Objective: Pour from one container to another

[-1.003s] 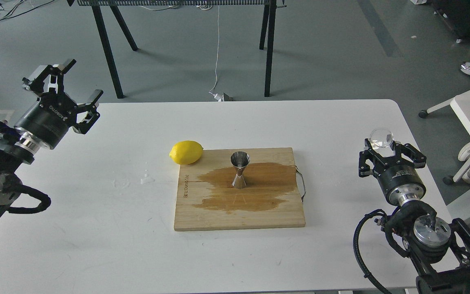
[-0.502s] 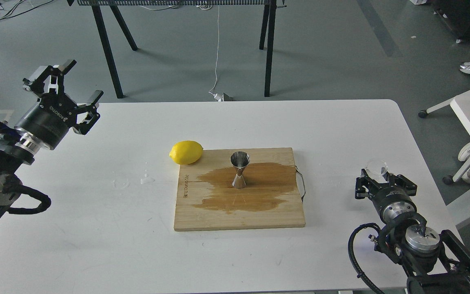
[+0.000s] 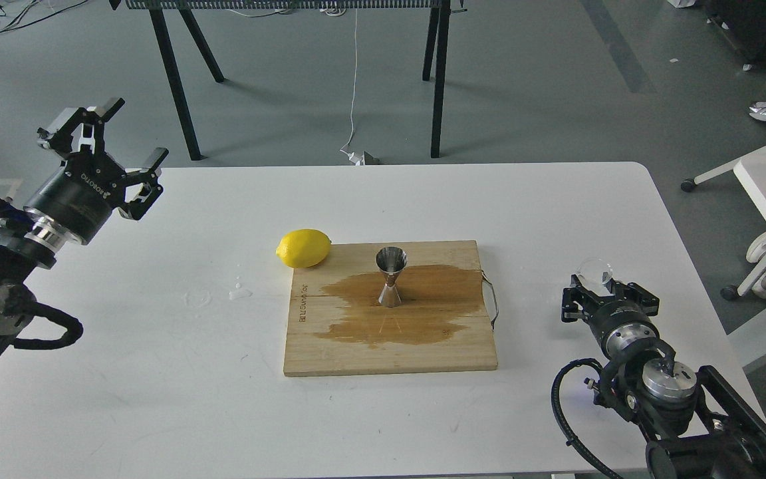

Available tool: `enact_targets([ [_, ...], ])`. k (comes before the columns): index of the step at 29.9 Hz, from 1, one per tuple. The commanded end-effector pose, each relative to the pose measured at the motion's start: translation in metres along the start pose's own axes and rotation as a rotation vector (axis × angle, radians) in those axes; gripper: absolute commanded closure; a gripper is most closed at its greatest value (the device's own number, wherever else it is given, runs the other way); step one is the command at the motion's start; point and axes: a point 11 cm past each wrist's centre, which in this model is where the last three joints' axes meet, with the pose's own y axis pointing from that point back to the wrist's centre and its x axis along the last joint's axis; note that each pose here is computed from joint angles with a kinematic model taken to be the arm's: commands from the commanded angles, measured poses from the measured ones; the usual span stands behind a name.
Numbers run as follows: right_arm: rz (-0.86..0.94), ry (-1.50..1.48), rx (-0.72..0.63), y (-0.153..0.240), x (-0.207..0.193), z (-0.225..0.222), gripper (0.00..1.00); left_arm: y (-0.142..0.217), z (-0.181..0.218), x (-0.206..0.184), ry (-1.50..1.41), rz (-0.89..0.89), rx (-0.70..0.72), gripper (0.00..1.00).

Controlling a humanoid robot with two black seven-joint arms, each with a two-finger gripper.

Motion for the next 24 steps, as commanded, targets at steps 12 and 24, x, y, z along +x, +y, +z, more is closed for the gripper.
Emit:
enact_targets([
  [12, 0.017, 0.015, -0.015, -0.0039, 0.0008, 0.0041, 0.42, 0.0002, -0.0003, 0.0, 0.0, 0.0, 0.001, 0.1],
  [24, 0.02, 0.017, -0.014, -0.0039, 0.0014, 0.0039, 0.32, 0.0002, -0.0003, 0.0, 0.0, 0.0, 0.001, 0.1],
])
